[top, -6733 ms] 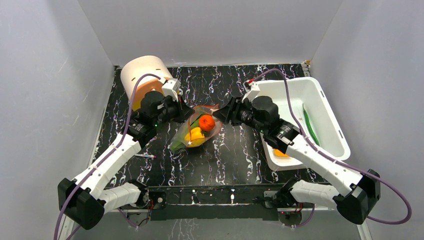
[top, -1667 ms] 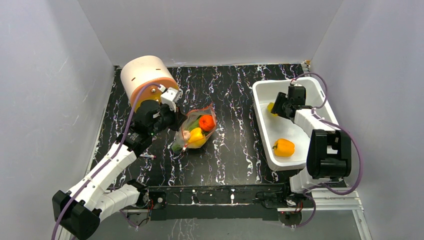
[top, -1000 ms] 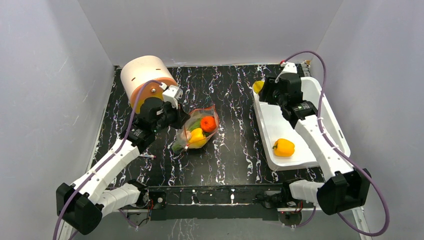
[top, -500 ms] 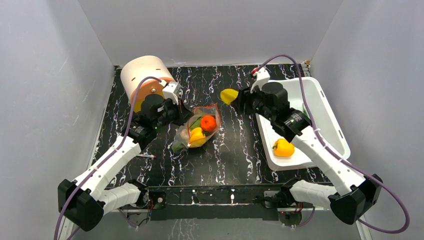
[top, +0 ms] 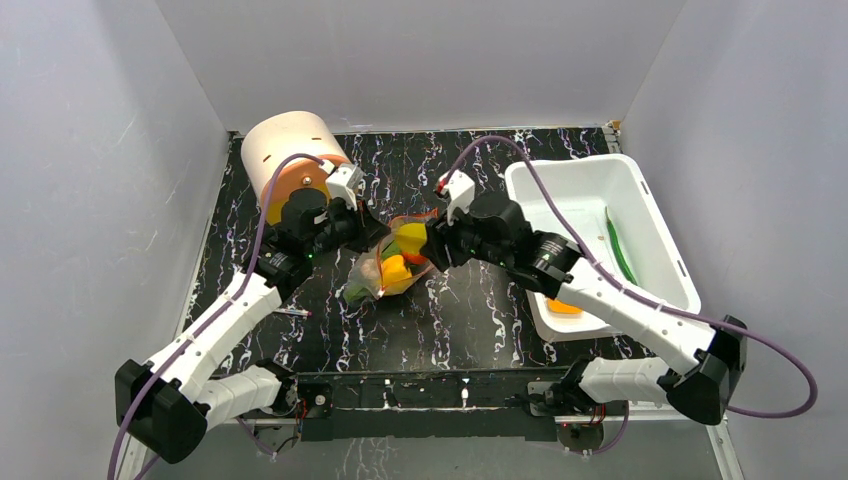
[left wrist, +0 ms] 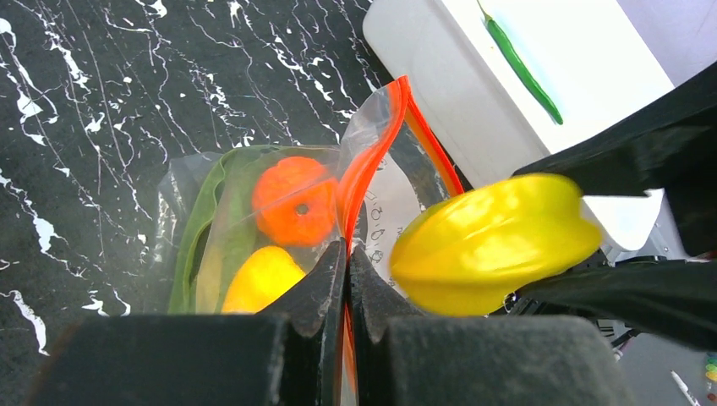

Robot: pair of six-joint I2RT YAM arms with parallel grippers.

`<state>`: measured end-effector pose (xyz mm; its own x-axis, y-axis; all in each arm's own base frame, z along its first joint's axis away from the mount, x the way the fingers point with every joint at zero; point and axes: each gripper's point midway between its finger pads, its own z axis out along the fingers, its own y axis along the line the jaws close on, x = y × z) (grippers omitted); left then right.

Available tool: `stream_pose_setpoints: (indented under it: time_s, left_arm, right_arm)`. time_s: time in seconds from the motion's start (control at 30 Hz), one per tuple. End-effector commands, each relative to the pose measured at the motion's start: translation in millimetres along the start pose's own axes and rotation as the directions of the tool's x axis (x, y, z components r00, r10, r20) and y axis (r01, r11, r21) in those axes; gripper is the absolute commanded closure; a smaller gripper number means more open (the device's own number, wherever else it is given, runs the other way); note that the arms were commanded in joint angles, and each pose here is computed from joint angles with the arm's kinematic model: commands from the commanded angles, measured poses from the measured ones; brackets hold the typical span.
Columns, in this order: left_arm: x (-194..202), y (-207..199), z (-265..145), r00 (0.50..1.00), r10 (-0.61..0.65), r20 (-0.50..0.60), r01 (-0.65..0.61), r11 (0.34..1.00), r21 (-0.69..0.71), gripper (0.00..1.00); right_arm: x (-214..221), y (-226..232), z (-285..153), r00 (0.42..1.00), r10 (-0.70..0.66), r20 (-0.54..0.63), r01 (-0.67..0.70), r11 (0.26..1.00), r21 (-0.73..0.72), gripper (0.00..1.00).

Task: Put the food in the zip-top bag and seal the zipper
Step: Place the fake fruit in the zipper food storage bag.

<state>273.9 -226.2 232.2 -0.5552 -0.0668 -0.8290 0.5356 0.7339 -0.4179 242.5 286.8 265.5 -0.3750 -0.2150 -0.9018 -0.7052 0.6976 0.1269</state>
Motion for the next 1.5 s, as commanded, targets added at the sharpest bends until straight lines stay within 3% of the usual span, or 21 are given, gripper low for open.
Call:
stream_pose_setpoints:
  time_s: [0.0,0.2,0.6,0.83,1.07,1.3,1.47]
  left_arm:
    - [-25,-23,-13,0.998,0.023,0.062,-0.028,0.997,0.077,1.0]
    - [-25,-30,-18,0.997,0.024,0.075,-0.032,0.993,0.112,1.0]
    - [-16,-42,-18,0.998,0.004,0.055,-0.015,0.98,0.196,1.0]
    - [-14,-40,-14,0.999,-0.012,0.053,0.002,0.981,0.195,1.0]
    - [-9,-28,-12,0.999,-0.001,0.048,-0.006,0.991,0.131,1.0]
    - [-6,-9,-11,0.997,0.063,0.039,-0.064,0.997,0.042,1.0]
    - [-11,-4,-16,0.994,0.105,0.029,-0.105,0.994,0.001,1.0]
  right_arm:
    - [-8,14,7,0.999,-0.052,0.004,0.052,0.998,-0.017,0.53]
    - [2,16,26,0.995,-0.073,-0.067,0.074,0.997,0.015,0.5]
    - [18,17,68,0.994,0.011,-0.111,-0.005,0.999,0.05,0.5]
    - [16,6,82,0.998,0.008,-0.06,-0.002,0.994,0.11,0.43]
    - [10,6,70,0.999,0.012,-0.052,-0.006,0.994,0.113,0.27]
    - [-15,-4,42,1.0,-0.01,0.0,0.01,0.993,0.121,0.26]
    - [-29,-35,30,1.0,0.006,0.001,-0.006,0.985,0.171,0.28]
